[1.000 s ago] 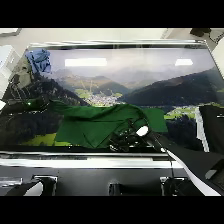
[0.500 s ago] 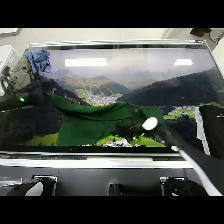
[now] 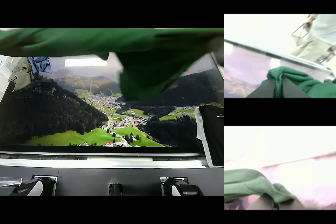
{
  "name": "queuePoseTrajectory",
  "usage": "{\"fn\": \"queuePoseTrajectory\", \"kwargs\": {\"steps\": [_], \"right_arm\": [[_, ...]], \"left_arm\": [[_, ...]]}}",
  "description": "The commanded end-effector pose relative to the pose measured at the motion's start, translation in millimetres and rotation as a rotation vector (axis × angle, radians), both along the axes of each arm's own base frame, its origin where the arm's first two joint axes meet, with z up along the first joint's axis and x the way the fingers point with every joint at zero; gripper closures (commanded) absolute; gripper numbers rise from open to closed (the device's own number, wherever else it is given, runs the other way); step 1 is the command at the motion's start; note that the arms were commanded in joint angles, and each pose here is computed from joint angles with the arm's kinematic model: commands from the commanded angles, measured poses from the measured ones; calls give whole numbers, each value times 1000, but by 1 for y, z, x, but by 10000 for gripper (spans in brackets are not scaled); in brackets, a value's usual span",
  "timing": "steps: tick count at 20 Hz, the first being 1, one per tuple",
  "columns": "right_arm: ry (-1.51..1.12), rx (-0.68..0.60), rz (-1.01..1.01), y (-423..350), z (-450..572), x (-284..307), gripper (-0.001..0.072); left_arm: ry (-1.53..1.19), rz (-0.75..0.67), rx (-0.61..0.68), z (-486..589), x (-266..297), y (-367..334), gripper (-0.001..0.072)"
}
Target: Fold the clothes and pants, and hang the long-sleeved shirts on hangers.
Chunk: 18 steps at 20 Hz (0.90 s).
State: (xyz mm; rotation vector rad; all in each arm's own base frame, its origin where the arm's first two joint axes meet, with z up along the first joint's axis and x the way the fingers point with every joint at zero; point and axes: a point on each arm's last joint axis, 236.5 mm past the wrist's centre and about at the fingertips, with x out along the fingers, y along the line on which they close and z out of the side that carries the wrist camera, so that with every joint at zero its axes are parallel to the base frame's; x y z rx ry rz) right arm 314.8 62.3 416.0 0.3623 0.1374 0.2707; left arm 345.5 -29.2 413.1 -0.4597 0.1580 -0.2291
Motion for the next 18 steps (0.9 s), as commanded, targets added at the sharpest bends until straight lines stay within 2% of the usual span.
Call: {"fn": "queuePoseTrajectory", "kwargs": {"steps": [1, 3, 5, 8, 11, 15, 18], "right_arm": [[-56, -29, -48, -10, 27, -41, 680], [7, -47, -36, -8, 11, -39, 680], [179, -95, -14, -8, -32, -35, 680], [674, -151, 106, 1, -154, -50, 680], [1060, -156, 239, 19, -277, -77, 680], [1154, -96, 285, 57, -392, -57, 680], [1124, -30, 244, 74, -424, -6, 679]], "left_arm": [[-53, -41, -4, 27, -40, -22, 677], [-44, -14, 31, 23, -41, -16, 677], [52, 29, 110, -4, -38, -2, 677], [319, 42, 182, -89, -35, 13, 676], [588, -20, 147, -196, -35, 8, 676], [829, -70, 92, -323, -41, -6, 676], [918, -67, 66, -370, -34, -6, 676]]}}
